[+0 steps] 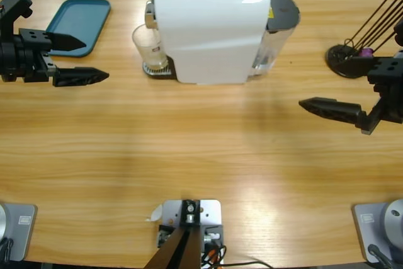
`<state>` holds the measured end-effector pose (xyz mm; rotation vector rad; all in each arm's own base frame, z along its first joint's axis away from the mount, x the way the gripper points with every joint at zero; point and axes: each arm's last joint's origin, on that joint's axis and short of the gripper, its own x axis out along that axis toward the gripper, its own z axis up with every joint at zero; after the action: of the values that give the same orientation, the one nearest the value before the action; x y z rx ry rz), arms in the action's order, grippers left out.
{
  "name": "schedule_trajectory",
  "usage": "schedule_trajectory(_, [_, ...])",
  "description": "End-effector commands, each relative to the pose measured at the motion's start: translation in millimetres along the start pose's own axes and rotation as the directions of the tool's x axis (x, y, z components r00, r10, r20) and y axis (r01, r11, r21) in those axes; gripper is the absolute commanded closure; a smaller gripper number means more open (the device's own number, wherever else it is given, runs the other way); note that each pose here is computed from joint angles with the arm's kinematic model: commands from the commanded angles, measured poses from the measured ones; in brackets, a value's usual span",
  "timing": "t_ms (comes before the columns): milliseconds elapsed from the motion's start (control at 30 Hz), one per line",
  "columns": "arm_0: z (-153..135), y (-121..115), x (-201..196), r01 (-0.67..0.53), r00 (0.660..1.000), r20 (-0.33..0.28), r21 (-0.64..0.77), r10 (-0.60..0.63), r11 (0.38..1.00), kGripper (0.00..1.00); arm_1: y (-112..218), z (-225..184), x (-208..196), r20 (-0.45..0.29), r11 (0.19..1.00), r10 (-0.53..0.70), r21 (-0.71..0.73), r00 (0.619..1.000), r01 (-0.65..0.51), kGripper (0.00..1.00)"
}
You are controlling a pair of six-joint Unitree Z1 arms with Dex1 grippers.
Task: Pour coffee
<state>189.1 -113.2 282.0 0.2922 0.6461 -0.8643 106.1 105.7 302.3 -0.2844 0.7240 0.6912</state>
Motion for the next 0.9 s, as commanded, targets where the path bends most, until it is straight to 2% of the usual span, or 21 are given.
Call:
schedule_trajectory(33, [-9.5,-2.8,-10.5,-0.034,0.999,0.012,0.003,0.034,0.999,0.0,-0.1,-16.9,1.4,-0.042,1.0,-0.013,-0.011,0.999,0.013,0.004])
schedule_trajectory(900, [-10.1,-1.7,-10.8,-0.06,0.998,0.005,0.004,0.06,0.998,0.0,-0.1,-16.4,1.7,-0.036,1.0,-0.017,-0.011,0.999,0.017,0.004])
